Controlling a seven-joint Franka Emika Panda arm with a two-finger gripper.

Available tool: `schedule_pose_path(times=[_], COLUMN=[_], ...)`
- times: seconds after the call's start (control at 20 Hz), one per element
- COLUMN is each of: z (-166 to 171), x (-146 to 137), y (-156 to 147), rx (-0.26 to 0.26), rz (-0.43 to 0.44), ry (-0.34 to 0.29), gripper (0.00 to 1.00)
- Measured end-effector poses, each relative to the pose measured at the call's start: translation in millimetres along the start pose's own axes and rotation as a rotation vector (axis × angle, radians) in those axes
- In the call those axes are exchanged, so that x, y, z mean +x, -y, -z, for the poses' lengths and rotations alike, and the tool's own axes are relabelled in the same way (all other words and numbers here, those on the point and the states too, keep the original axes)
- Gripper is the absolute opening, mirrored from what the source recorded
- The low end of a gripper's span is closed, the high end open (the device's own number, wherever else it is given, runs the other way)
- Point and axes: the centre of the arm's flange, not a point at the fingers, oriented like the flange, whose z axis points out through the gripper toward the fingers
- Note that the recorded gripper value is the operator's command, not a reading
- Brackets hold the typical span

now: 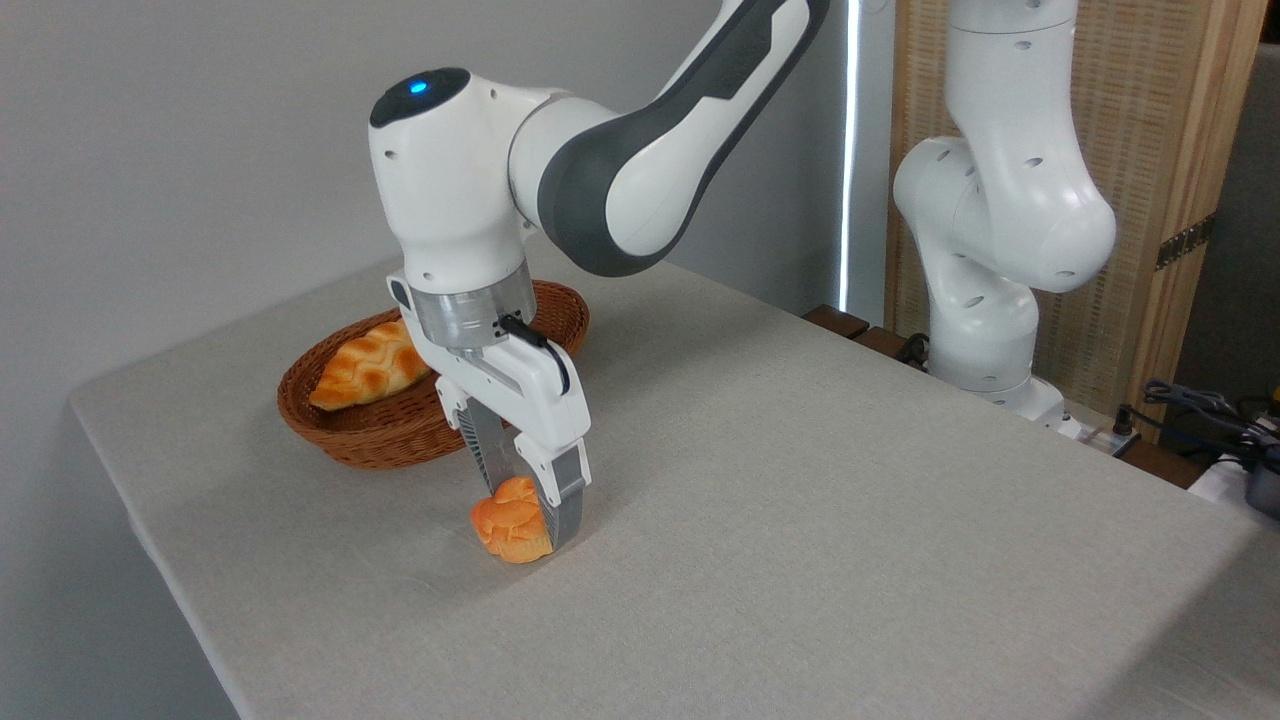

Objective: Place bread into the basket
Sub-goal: 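Lower the gripper onto the orange bread roll on the table, then close the gripper on the orange bread roll and lift it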

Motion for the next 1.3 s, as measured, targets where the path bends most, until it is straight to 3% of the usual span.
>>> schedule_pose_path(times=[0.8, 0.95, 1.0, 1.1, 1.3], z=[-11.4, -15.7, -16.3, -16.9, -16.8], x=[14.9, 16.6, 17.3, 18.6, 18.8], y=[-16.3, -16.9, -17.1, -18.0, -18.0], rx=[0.001, -0.001, 0.0, 0.002, 0.002], rz=[-0.043, -0.045, -0.046, -0.049, -0.049], ry=[0.012, 0.015, 0.014, 0.011, 0.011], gripper=[0.99, 0.57, 0.48, 0.4, 0.42])
